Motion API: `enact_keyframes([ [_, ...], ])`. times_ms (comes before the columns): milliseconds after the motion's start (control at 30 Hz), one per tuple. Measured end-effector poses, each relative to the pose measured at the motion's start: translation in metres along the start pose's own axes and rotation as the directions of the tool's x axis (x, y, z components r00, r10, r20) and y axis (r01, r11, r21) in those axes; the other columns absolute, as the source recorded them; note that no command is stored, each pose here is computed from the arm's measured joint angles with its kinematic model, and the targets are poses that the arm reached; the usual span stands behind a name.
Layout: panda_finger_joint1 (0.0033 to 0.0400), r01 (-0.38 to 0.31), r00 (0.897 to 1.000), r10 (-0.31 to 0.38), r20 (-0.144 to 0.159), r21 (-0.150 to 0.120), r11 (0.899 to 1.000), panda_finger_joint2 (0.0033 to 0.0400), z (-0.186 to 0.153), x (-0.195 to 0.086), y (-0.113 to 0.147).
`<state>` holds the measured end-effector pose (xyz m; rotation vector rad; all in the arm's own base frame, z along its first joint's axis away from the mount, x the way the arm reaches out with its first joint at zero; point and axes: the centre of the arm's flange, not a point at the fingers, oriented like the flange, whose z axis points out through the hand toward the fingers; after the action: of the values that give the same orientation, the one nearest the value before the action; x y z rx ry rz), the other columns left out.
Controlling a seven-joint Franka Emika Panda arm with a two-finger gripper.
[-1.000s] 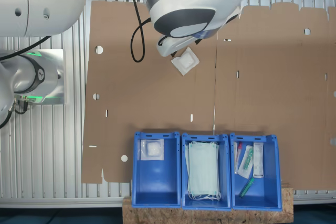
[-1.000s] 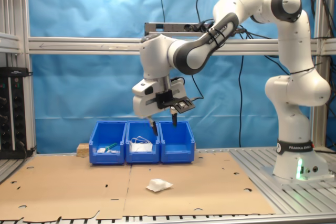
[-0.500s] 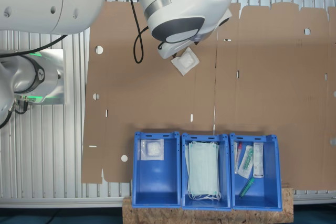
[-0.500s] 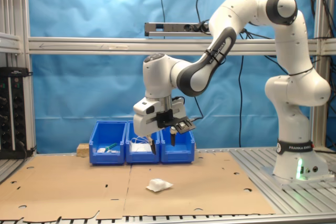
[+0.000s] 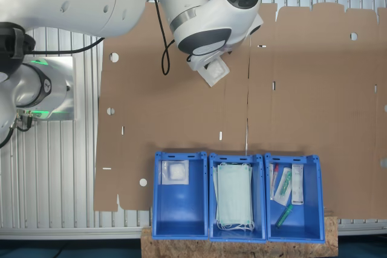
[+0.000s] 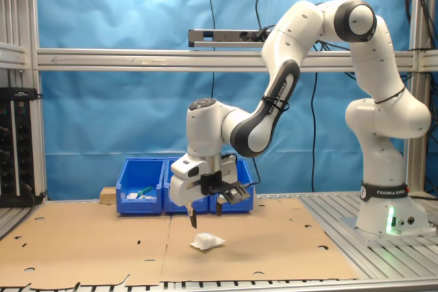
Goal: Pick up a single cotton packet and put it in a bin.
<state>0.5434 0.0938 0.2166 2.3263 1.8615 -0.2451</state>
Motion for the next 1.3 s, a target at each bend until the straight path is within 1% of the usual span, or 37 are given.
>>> enact_keyframes([
  [167, 0.04, 0.002, 1.0, -0.002, 0.003, -0.005, 1.0, 0.04, 0.021, 0.002, 0.001],
  [500, 0.04, -0.008, 1.0, 0.008, 0.015, -0.001, 1.0, 0.04, 0.058, -0.004, 0.005],
  [633, 0.04, -0.014, 1.0, 0.014, 0.017, -0.001, 1.0, 0.04, 0.067, -0.008, 0.007],
  [967, 0.04, -0.02, 1.0, 0.02, 0.018, -0.004, 1.0, 0.04, 0.076, -0.011, 0.009],
  [1300, 0.04, -0.02, 1.0, 0.02, 0.008, -0.023, 1.0, 0.04, 0.073, -0.009, 0.013],
])
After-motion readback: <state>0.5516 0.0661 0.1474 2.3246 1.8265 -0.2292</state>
